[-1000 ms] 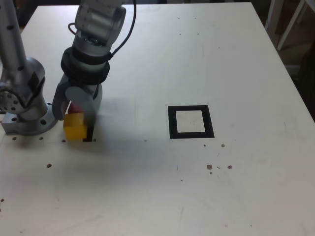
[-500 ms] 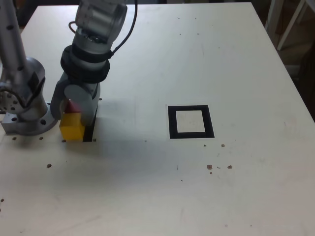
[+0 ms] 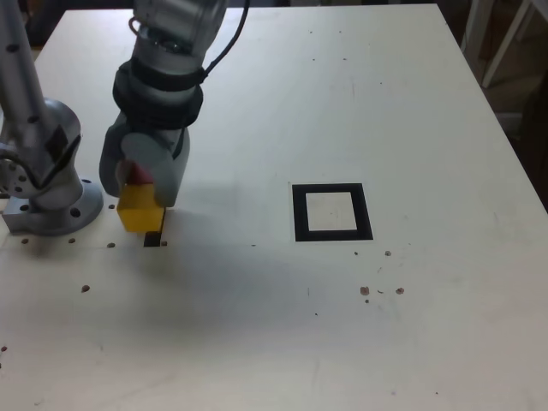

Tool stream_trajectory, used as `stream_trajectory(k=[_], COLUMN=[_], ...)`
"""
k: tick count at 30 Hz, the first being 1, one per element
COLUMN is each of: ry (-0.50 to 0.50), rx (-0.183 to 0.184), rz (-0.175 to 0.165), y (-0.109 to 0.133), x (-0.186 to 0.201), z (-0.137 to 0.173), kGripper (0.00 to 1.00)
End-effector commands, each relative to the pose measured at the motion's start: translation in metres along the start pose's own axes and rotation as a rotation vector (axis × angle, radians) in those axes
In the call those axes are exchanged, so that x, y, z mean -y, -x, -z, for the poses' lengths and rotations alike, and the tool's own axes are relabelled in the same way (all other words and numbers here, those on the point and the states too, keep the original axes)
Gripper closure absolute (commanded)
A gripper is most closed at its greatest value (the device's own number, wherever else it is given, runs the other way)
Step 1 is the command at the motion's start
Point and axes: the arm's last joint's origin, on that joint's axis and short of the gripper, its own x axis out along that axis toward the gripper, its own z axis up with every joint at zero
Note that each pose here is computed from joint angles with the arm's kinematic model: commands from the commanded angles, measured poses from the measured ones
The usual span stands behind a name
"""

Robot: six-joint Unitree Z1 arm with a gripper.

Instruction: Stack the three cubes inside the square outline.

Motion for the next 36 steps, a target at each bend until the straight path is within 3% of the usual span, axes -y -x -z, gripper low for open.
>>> stream_trajectory(k=[1, 15, 26, 36], ry=[-0.006, -0.023, -0.03, -0.029], rx=[0.008, 0.065, 0.083, 0.097], rz=[-0.004, -0.02, -0.052, -0.061], y=[0.007, 0.06, 0.083, 0.092], x=[0.004, 0.018, 0.026, 0.031], z=[-0.003, -0.06, -0.118, -0.158], kGripper=[0.65, 0.65, 0.67, 0.67])
